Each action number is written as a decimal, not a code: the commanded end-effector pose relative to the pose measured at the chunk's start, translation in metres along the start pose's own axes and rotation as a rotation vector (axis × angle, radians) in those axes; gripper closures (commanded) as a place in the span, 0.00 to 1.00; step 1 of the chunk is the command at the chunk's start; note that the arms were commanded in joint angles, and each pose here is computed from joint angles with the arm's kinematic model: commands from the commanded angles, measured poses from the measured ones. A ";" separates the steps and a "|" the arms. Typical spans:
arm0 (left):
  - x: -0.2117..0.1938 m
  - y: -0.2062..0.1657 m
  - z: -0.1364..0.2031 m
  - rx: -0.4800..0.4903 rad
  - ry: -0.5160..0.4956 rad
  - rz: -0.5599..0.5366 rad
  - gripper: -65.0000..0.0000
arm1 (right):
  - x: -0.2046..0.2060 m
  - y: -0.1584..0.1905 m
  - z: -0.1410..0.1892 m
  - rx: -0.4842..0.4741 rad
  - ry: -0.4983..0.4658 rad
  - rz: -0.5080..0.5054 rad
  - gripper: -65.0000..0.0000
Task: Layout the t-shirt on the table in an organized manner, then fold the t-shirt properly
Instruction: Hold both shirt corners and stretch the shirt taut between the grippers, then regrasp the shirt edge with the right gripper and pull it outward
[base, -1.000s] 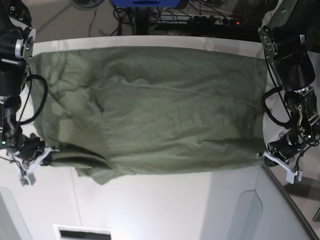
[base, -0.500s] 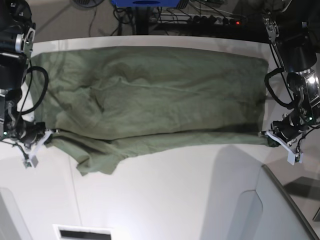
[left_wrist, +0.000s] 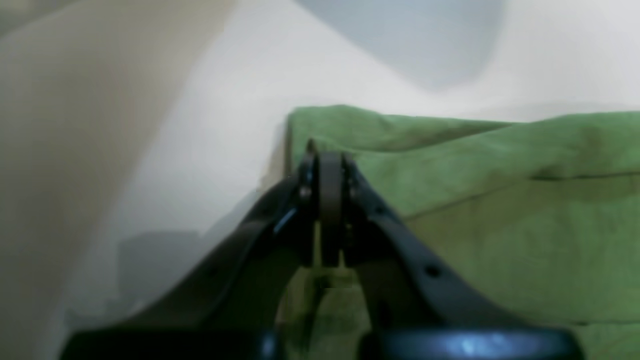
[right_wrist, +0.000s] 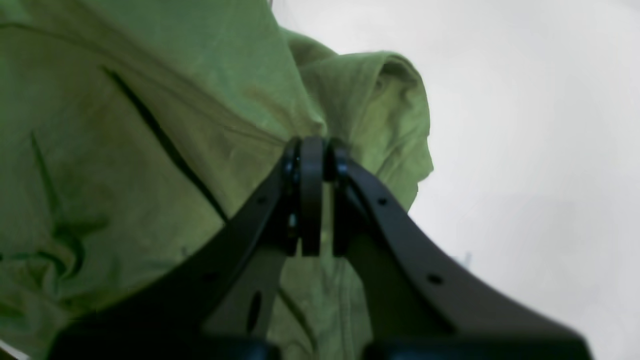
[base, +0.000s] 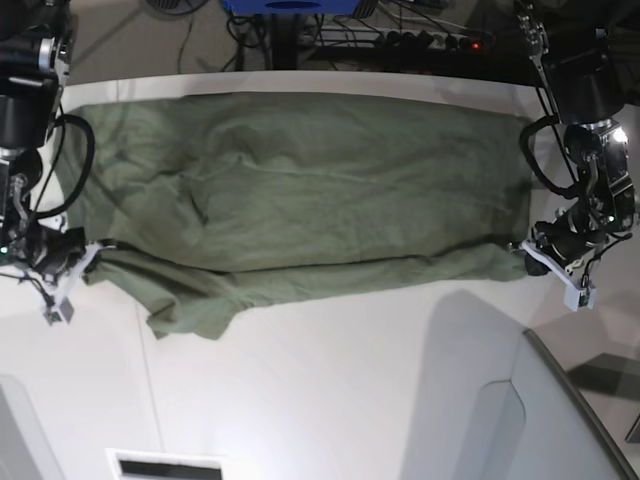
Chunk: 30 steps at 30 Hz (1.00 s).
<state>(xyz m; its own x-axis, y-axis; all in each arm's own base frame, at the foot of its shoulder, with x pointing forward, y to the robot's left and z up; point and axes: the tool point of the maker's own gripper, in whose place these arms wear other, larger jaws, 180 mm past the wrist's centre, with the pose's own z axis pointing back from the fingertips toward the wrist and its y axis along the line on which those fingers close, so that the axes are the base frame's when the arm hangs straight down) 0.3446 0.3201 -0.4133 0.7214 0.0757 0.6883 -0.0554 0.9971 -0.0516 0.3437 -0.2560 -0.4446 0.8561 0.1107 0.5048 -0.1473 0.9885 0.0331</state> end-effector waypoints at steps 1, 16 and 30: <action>0.024 0.007 0.009 0.014 -0.065 -0.023 1.00 | 0.012 -0.017 0.011 -0.036 -0.026 -0.004 1.00; -0.011 -0.006 0.019 0.006 -0.003 -0.059 1.00 | -0.003 -0.002 0.013 -0.023 0.015 0.010 1.00; -0.019 -0.008 0.020 0.001 0.009 -0.056 1.00 | 0.010 0.004 0.027 -0.040 -0.017 0.033 0.51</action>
<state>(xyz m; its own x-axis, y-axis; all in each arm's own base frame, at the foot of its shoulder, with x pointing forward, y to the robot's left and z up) 0.3056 0.3047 -0.4281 0.7672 0.0288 0.6408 -0.0175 0.9996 -0.0241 0.3208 -0.2510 -0.4342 0.8757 0.1416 0.4617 -0.1557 0.9878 -0.0075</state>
